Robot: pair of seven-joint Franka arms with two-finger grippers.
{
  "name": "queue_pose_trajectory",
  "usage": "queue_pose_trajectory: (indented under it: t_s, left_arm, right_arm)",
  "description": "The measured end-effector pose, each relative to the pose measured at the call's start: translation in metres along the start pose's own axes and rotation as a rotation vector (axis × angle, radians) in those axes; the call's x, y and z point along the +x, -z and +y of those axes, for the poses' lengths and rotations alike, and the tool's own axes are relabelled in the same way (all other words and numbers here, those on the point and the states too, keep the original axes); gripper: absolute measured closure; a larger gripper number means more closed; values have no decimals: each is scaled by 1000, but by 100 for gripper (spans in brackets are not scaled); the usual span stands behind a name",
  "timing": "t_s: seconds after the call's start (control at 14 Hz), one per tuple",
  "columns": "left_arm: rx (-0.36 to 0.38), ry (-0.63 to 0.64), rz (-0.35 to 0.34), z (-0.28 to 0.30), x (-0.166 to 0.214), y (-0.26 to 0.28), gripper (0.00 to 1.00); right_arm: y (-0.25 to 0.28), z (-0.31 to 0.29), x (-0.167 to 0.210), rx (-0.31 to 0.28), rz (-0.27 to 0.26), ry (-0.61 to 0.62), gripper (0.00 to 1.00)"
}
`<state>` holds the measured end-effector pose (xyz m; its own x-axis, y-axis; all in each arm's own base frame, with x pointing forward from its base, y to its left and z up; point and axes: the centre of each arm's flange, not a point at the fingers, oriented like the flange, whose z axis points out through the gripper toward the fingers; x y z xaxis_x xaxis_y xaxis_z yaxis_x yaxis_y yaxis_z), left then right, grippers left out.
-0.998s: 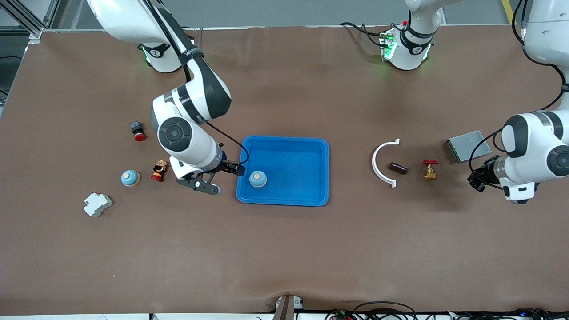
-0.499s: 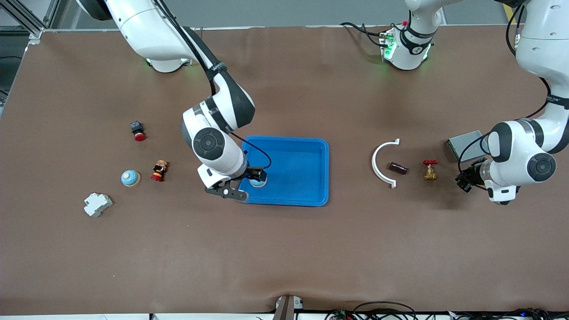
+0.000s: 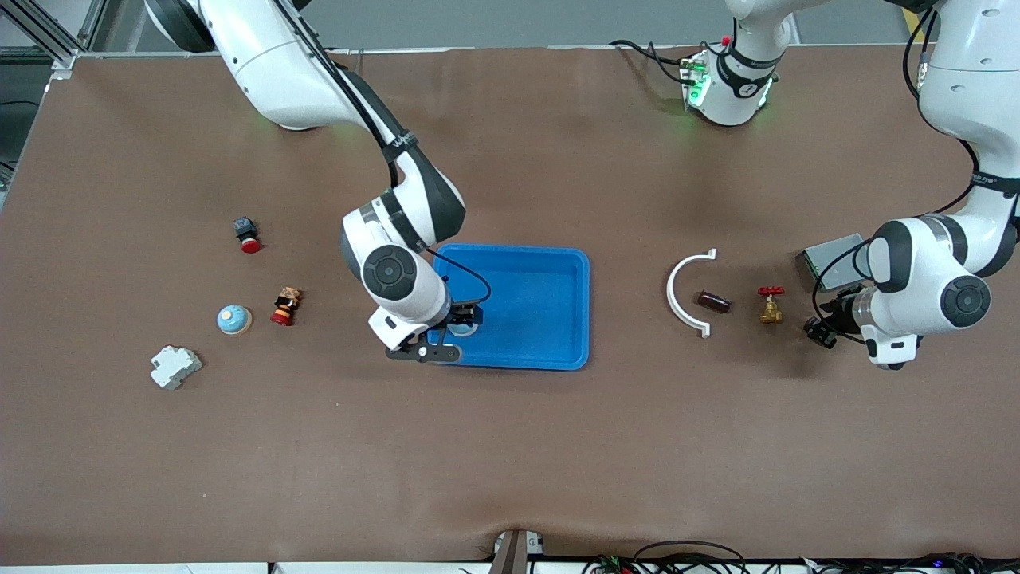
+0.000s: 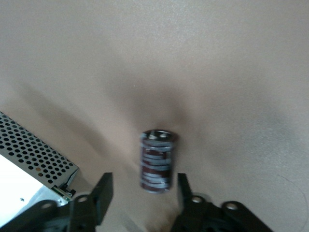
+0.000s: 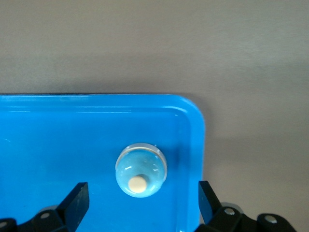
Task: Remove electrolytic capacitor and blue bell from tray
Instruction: 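Place the capacitor near the metal plate while the right gripper reaches the tray, then grasp the second bell with the right gripper while the left gripper withdraws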
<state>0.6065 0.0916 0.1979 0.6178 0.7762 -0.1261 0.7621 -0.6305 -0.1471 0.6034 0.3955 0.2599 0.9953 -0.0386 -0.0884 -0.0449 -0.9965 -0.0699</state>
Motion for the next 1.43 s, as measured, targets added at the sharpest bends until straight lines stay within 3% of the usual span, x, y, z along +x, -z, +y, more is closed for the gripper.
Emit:
queue_pose_trajectory:
  t_s: [0.21,0.29,0.86,1.43]
  left_arm:
    - [-12,-2,11,4,2,7,3]
    - [-18,-4,15,6,2,11,0]
    - [-85,-28,85,28,10,58,0]
    - [-134,-305,177,63,-19,231,0]
  right_arm:
    - [-16,-20,-12,1,7,33,0]
    - [-20,-24,-14,4,14,39,0]
    - [-43,-22,-12,-35,30,68,0]
    - [-66,-19,-10,-44,36,70,0]
